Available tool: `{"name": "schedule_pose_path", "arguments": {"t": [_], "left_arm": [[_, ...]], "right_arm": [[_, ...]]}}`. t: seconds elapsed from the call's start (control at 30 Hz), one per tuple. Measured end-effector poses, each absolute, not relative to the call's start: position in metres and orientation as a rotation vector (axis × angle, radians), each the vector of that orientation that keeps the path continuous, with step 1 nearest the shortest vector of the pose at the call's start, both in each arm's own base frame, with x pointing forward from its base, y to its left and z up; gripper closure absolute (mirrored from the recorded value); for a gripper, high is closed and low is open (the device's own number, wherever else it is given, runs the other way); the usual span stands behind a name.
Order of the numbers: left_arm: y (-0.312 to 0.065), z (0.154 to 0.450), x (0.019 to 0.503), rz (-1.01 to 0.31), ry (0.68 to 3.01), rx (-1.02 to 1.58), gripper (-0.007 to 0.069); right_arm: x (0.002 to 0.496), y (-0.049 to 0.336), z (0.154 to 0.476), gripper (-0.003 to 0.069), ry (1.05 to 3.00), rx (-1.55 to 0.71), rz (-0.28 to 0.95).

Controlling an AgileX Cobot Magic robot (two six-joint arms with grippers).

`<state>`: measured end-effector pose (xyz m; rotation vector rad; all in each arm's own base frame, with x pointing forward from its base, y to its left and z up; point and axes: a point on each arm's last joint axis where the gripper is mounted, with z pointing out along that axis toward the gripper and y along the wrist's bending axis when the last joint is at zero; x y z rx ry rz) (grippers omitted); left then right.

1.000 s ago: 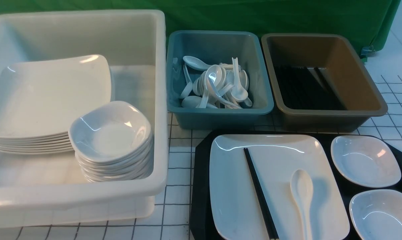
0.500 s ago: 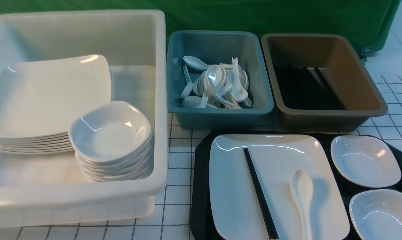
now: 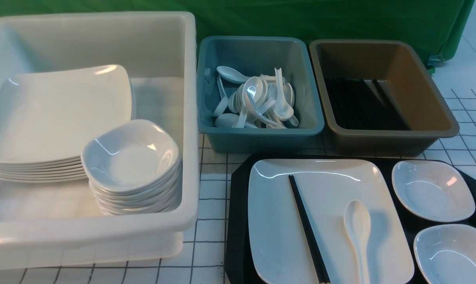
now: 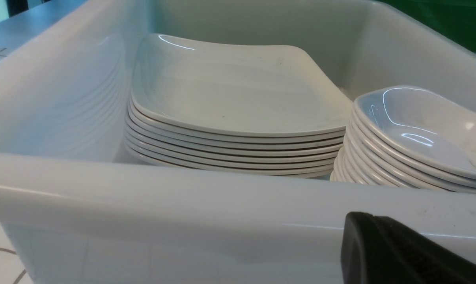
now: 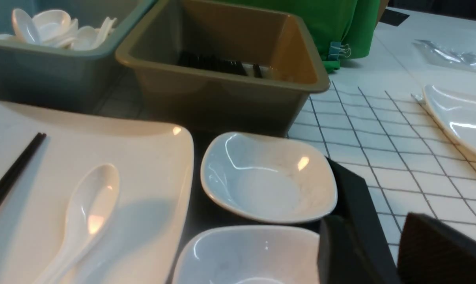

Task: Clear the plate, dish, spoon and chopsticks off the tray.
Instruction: Use the right arm to grab a soup spoon from the plate

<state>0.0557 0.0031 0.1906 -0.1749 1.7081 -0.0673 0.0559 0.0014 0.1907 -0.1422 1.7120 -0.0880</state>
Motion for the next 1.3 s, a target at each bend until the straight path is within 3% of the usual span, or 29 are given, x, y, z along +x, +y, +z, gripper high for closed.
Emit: {"name": "schedule_pose_path", "arguments": {"t": [0.07, 0.2, 0.3, 0.57, 0.7, 0.8, 0.93, 1.03, 1.13, 1.17, 1.3], "left_arm": [[0.003, 0.191, 0.056, -0.067, 1.708, -0.175, 0.062], [0.003, 0.191, 0.056, -0.067, 1.708, -0.175, 0.062], [0.003, 0.191, 0.056, -0.067, 1.708, -0.175, 0.062], [0.003, 0.191, 0.056, -0.067, 1.708, -0.175, 0.062], [0.003, 0.191, 0.056, -0.067, 1.708, -0.175, 0.062], [0.003, 0.191, 0.056, -0.066, 1.708, -0.176, 0.062], [0.003, 0.191, 0.056, -0.066, 1.708, -0.176, 0.062], [0.003, 0.191, 0.056, -0.066, 1.708, -0.176, 0.062], [0.003, 0.191, 0.056, -0.066, 1.708, -0.176, 0.062], [0.003, 0.191, 0.056, -0.066, 1.708, -0.176, 0.062], [0.003, 0.191, 0.056, -0.066, 1.708, -0.176, 0.062]], "right_arm": [[0.056, 0.002, 0.194, 0.0418, 1.684, -0.057, -0.004], [0.057, 0.004, 0.2, 0.0418, 1.591, 0.339, 0.402], [0.057, 0.004, 0.202, 0.0418, 1.532, 0.552, 0.615], [0.056, 0.006, 0.205, 0.0426, 1.488, 0.69, 0.8], [0.046, 0.009, 0.253, 0.0489, 1.415, 0.482, 0.779], [0.038, 0.012, 0.319, 0.0623, 1.372, 0.205, 0.633], [0.059, 0.022, 0.36, 0.0643, 1.625, 0.027, 0.503], [0.096, 0.033, 0.351, 0.0643, 1.997, -0.041, 0.447], [0.132, 0.042, 0.321, 0.0615, 2.346, -0.084, 0.406], [0.134, 0.043, 0.318, 0.0611, 2.373, -0.089, 0.403], [0.182, 0.053, 0.265, 0.0461, 2.728, -0.194, 0.34]]}}
